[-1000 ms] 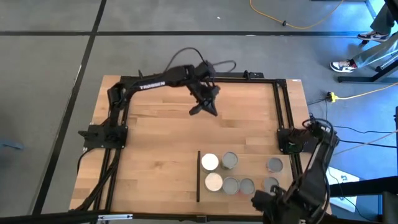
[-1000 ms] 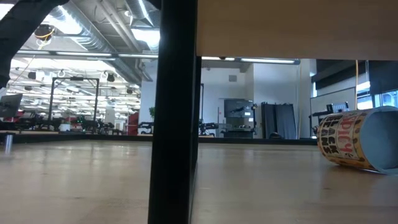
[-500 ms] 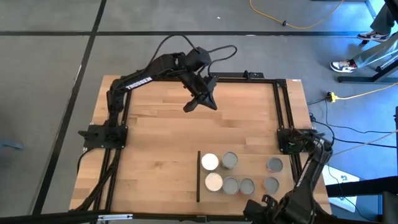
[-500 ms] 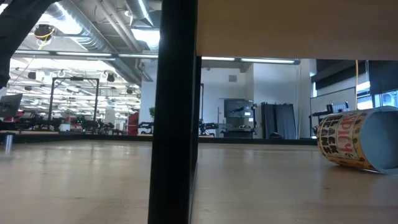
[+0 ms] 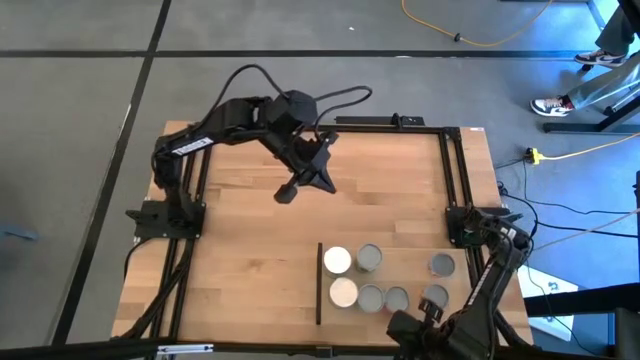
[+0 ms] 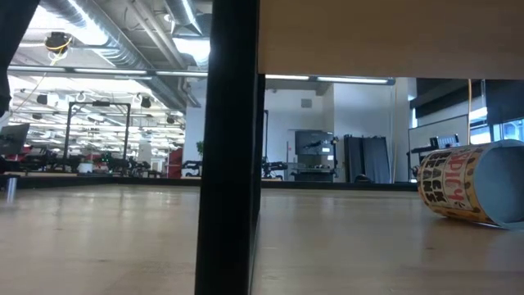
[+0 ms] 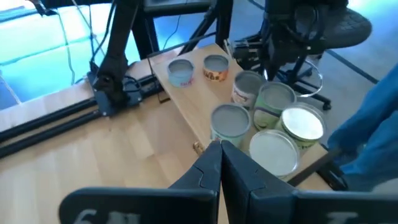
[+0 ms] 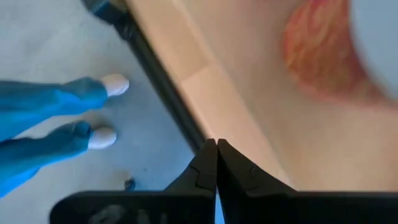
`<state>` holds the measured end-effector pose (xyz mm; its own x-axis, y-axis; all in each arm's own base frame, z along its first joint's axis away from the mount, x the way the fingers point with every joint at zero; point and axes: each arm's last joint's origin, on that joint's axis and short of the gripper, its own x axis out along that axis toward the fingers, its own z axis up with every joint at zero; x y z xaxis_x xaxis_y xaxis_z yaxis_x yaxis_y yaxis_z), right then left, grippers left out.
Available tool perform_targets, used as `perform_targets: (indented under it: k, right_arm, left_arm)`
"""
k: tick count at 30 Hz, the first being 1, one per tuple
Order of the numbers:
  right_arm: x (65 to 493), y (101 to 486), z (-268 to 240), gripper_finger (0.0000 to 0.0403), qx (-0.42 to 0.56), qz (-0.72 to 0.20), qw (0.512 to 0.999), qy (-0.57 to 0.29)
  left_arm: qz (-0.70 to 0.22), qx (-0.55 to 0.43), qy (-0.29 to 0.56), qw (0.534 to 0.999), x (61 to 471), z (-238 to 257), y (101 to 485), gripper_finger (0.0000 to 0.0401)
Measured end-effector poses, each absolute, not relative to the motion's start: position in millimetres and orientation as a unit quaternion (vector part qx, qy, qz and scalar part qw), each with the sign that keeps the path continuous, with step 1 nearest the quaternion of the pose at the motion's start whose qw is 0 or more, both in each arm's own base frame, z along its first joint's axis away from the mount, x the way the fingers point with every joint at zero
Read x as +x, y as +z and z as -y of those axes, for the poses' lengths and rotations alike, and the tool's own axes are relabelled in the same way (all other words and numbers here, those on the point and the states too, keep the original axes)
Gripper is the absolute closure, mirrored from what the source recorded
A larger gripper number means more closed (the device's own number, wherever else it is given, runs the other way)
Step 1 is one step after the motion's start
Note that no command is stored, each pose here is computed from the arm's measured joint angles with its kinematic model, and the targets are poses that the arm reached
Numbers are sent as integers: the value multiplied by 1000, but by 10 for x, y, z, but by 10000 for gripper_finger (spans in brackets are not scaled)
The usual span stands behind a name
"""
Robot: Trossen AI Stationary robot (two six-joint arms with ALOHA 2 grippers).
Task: Pick and place cans onto a shelf
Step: Adjust the shelf
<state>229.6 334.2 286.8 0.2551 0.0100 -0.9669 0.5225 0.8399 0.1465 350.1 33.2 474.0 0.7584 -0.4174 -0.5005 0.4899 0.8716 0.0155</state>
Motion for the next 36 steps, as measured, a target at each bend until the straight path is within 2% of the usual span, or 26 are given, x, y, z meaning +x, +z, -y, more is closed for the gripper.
perform_targets:
  k: [19, 26, 36]
  right_arm:
    - [2397, 2826, -3261, 398, 212, -584, 761, -187]
    - [2495, 2644, -3284, 398, 190, -625, 735, -181]
    - [2491, 2610, -3239, 398, 167, -626, 734, -203]
  left_arm:
    - [-252, 91, -255, 929, 3432, -41, 4793, 401]
    - [-253, 91, -256, 929, 3431, -34, 4792, 401]
    - [-253, 91, -256, 929, 3430, -35, 4792, 401]
